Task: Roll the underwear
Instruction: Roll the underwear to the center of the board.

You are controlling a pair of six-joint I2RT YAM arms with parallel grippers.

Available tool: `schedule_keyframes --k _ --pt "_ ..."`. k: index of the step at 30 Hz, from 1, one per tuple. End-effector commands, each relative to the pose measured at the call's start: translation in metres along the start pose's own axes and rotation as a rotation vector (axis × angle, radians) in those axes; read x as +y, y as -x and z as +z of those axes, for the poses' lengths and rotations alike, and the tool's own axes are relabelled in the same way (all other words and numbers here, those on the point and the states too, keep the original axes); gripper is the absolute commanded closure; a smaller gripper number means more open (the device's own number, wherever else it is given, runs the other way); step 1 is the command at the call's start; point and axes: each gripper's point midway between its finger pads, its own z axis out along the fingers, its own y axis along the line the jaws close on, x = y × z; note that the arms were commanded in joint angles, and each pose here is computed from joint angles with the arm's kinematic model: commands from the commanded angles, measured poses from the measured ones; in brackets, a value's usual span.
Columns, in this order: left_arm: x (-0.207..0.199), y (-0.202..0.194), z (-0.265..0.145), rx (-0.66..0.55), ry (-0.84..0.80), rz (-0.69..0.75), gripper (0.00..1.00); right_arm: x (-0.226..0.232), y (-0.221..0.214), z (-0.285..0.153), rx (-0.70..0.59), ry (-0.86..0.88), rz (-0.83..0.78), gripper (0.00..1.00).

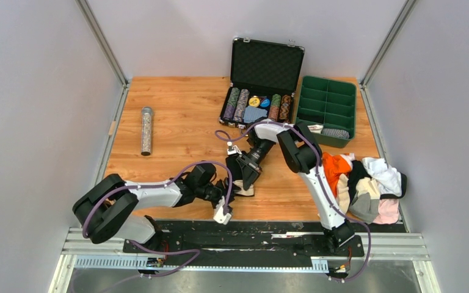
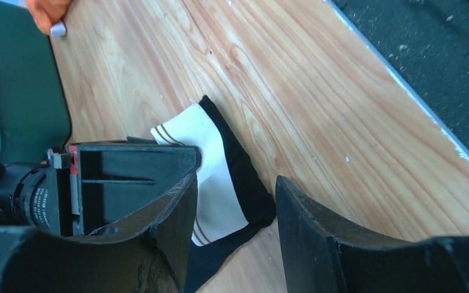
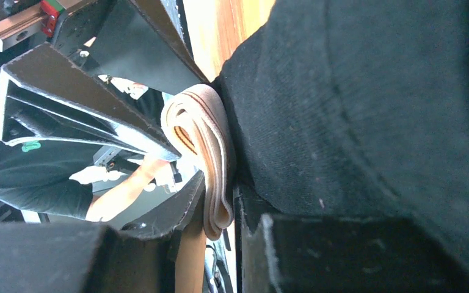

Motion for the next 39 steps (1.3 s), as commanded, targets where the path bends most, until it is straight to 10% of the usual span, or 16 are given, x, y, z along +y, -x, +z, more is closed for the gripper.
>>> schedule_keyframes --k 1,6,11,12,14,15,23,32,39 --pt "0.005 -0.015 0.002 0.083 0.039 0.037 0.43 -0.045 -0.015 0.019 0.025 0.015 0.068 0.98" --pt "-0.009 -0.029 0.005 0.148 0.003 0.012 0.47 -0.045 -0.015 0.019 0.026 0.014 0.071 0.98" --pt "-0.023 -0.042 0.015 0.199 -0.092 -0.015 0.77 -0.048 -0.017 0.022 0.034 -0.006 0.081 0.89" --pt "-0.036 -0.044 0.015 0.207 -0.149 -0.047 0.81 -0.049 -0.017 0.022 0.034 -0.017 0.082 0.74" --pt "-0.038 -0.045 0.017 0.209 -0.199 -0.088 0.90 -0.044 -0.014 0.019 0.016 -0.044 0.042 0.05" --pt "-0.035 -0.044 0.018 0.204 -0.210 -0.095 0.95 -0.039 -0.011 0.016 0.000 -0.054 0.009 0.01" --pt "-0.034 -0.040 0.019 0.204 -0.254 -0.181 1.00 0.054 0.034 -0.062 -0.238 -0.254 -0.251 0.00" --pt "0.000 -0.015 0.022 0.101 -0.205 -0.458 1.00 0.130 0.016 -0.178 -0.757 -0.976 -0.821 0.00" --pt "0.026 0.004 0.027 -0.093 -0.159 -0.698 1.00 0.089 -0.038 -0.090 -0.529 -1.058 -1.312 0.08"
